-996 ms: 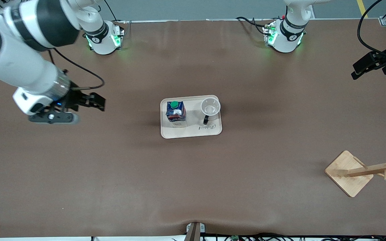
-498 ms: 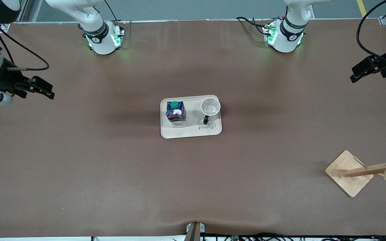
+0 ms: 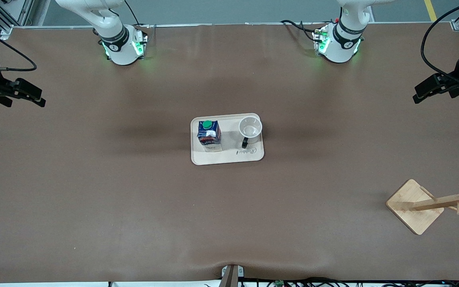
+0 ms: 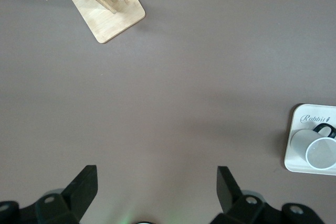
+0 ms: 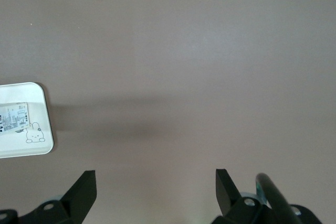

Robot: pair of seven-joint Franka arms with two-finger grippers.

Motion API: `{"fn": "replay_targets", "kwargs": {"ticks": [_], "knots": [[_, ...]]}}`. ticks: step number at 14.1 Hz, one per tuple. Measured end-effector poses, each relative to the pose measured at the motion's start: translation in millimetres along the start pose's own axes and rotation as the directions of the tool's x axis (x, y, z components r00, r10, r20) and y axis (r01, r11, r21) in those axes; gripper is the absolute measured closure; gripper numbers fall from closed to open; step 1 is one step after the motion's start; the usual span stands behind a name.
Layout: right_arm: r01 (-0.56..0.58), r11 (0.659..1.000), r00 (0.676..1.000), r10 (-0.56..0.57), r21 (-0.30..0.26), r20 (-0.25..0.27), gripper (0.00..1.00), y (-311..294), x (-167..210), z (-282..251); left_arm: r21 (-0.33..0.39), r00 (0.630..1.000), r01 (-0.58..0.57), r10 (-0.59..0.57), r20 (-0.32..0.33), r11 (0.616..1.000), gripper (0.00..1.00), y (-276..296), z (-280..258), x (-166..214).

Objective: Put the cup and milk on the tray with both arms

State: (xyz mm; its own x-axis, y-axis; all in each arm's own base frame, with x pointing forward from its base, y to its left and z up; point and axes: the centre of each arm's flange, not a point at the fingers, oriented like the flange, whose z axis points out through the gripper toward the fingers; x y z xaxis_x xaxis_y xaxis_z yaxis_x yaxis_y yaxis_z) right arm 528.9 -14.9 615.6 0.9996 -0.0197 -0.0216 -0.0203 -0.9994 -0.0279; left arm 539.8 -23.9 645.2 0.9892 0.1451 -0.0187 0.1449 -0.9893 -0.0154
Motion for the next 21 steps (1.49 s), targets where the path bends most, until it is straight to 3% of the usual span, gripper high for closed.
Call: {"fn": "replay_targets", "kwargs": {"ticks": [3,21], "knots": [[-0.009,1.0,1.0,0.009,0.0,-0.024,0.0,5.0,-1.0,-18.1,-0.001,1.0,0.0,0.0,-0.004,1.0,0.0,0.0,-1.8,0.0],[-0.026,1.0,0.999,0.026,-0.002,-0.023,0.0,13.9,2.4,-25.1,-0.004,1.0,0.003,-0.003,-0.023,1.0,0.0,-1.5,-10.9,0.0]]}}
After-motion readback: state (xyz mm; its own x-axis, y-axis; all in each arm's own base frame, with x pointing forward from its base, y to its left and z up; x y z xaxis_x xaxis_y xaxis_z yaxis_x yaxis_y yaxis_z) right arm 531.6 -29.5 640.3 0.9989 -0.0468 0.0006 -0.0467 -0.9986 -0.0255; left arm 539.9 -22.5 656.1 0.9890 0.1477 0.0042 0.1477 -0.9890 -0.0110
